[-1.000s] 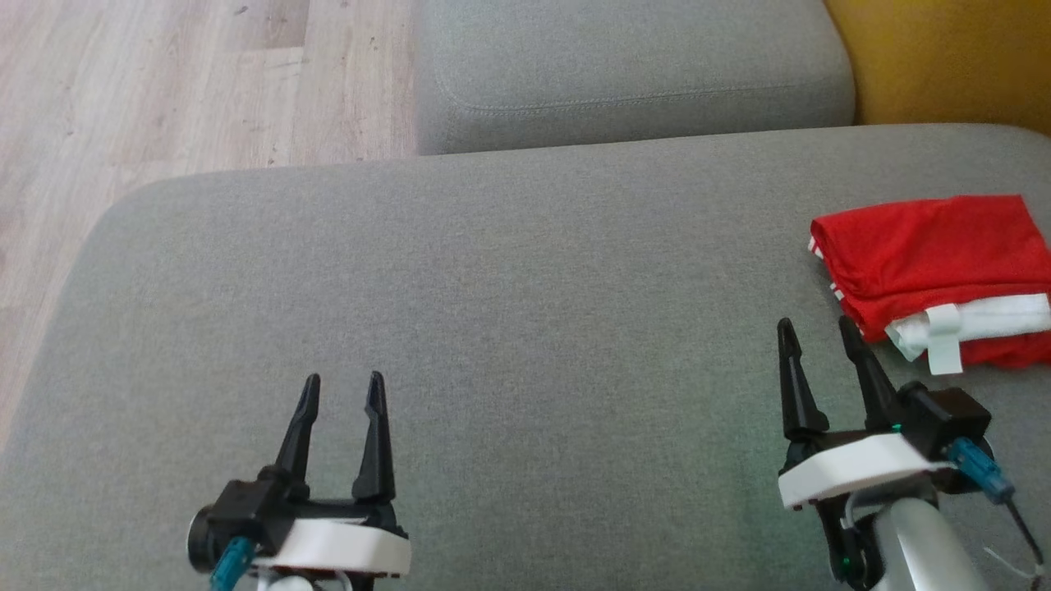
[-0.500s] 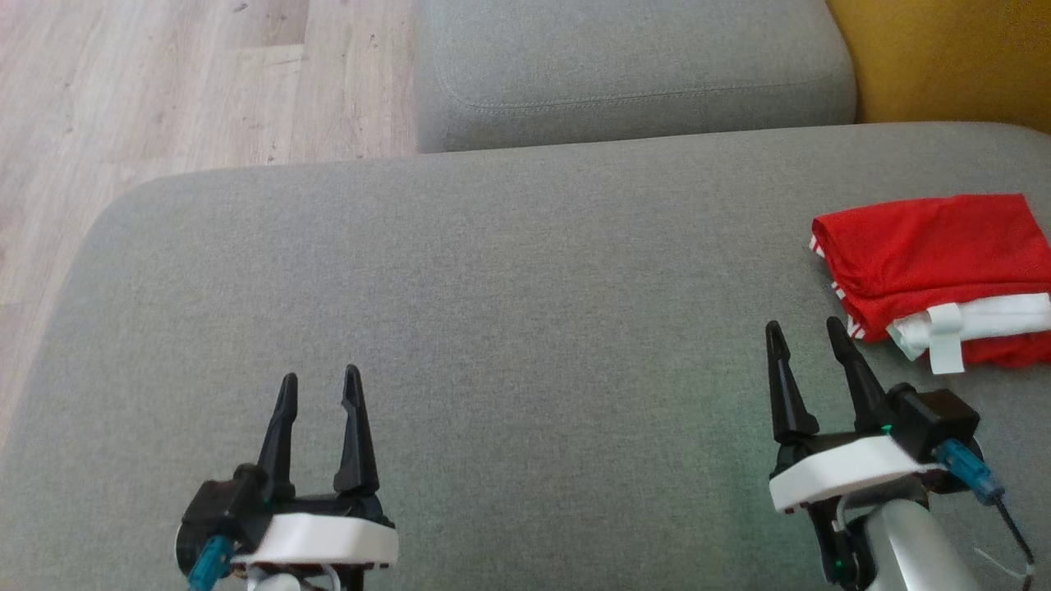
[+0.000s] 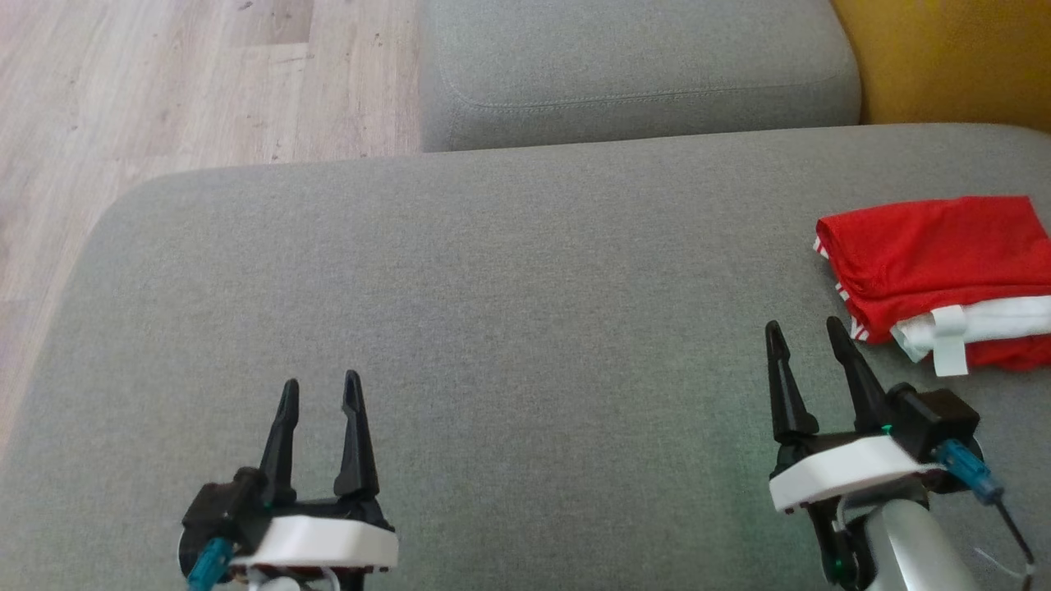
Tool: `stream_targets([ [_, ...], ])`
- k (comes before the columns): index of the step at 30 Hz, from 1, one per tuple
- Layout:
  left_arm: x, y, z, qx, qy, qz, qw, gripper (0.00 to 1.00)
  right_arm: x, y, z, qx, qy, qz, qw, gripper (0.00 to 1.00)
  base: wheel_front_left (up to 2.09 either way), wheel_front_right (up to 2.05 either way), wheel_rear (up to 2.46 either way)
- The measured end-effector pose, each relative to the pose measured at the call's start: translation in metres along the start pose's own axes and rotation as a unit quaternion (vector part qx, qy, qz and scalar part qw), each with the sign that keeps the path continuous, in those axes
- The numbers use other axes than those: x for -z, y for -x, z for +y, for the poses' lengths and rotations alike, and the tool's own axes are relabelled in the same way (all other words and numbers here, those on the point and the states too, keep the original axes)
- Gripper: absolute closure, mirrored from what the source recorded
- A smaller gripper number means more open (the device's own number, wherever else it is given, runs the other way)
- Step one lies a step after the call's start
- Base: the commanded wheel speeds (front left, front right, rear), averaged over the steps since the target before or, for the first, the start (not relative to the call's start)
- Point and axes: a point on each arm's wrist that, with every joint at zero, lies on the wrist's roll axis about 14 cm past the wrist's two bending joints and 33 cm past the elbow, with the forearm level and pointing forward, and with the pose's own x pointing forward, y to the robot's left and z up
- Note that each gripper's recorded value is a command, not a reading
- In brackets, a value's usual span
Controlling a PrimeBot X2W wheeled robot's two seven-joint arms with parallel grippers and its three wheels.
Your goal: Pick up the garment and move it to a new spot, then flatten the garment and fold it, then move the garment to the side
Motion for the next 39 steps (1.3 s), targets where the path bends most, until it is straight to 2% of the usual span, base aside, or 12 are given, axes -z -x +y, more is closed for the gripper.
stream_targets([
  [10, 0.012, 0.002, 0.003, -0.003, 0.014, 0.019, 1.0, 0.0, 0.002, 0.001, 0.001, -0.002, 0.0, 0.002, 1.0, 0.0, 0.0, 0.0, 0.0],
  [11, 0.014, 0.002, 0.003, -0.004, 0.014, 0.022, 1.0, 1.0, 0.003, 0.001, 0.001, -0.001, 0.0, 0.005, 1.0, 1.0, 0.0, 0.0, 0.0],
  [18, 0.05, 0.024, 0.018, -0.032, 0.025, 0.082, 0.996, 1.0, 0.049, 0.028, -0.008, 0.021, -0.023, 0.076, 0.997, 1.0, 0.0, 0.0, 0.0],
  [39, 0.049, 0.019, 0.029, -0.061, 0.121, 0.091, 0.987, 1.0, 0.045, 0.026, -0.021, 0.062, -0.132, 0.07, 0.987, 1.0, 0.0, 0.0, 0.0],
])
